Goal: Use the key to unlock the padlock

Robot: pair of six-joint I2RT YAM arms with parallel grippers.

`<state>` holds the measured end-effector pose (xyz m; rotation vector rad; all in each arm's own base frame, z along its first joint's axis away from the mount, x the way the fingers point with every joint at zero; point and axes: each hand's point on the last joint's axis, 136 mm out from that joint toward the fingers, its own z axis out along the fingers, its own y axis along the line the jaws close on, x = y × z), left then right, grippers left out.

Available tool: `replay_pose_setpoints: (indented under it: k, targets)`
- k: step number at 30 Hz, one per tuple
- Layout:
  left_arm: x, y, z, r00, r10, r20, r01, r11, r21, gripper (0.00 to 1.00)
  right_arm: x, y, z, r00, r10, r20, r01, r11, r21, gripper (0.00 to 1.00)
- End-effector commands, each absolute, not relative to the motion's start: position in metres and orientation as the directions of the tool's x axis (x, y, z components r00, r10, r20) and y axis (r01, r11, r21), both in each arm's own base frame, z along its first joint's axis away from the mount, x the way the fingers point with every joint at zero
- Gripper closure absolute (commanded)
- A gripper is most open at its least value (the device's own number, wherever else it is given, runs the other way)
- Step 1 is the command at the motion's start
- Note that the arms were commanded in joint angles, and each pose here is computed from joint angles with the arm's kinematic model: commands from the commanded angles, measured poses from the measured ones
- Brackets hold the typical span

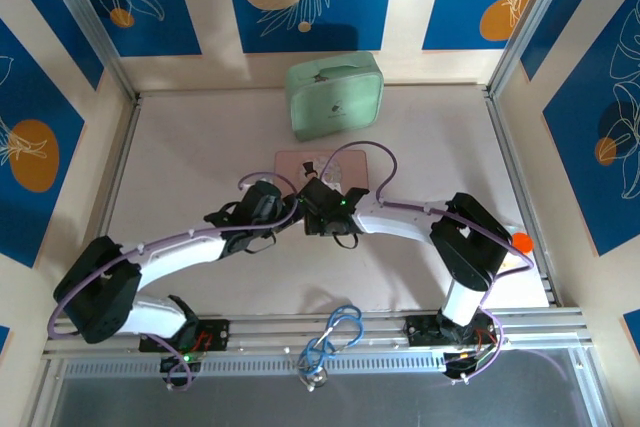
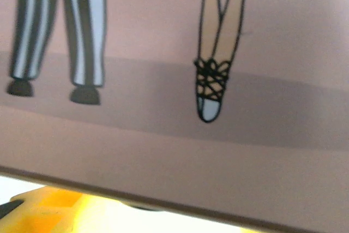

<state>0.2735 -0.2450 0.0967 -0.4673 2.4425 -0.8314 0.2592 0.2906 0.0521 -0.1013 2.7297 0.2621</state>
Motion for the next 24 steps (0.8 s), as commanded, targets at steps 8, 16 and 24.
replay_pose_setpoints:
  k: [8,16,24]
  targets:
    - [0.255,-0.220,0.100,-0.789,-0.487,-0.375,-0.162,0.753,-0.637,0.26,0.268,0.304,0.058,-0.900,-0.062,-0.431,-0.138,0.979,0.148,0.45]
    - [0.242,-0.216,0.102,-0.781,-0.506,-0.367,-0.139,0.713,-0.687,0.33,0.271,0.302,0.058,-0.894,-0.059,-0.445,-0.122,0.986,0.113,0.45]
    - [0.234,-0.224,0.096,-0.800,-0.486,-0.350,-0.131,0.712,-0.690,0.38,0.272,0.302,0.056,-0.896,-0.062,-0.440,-0.120,0.987,0.105,0.44]
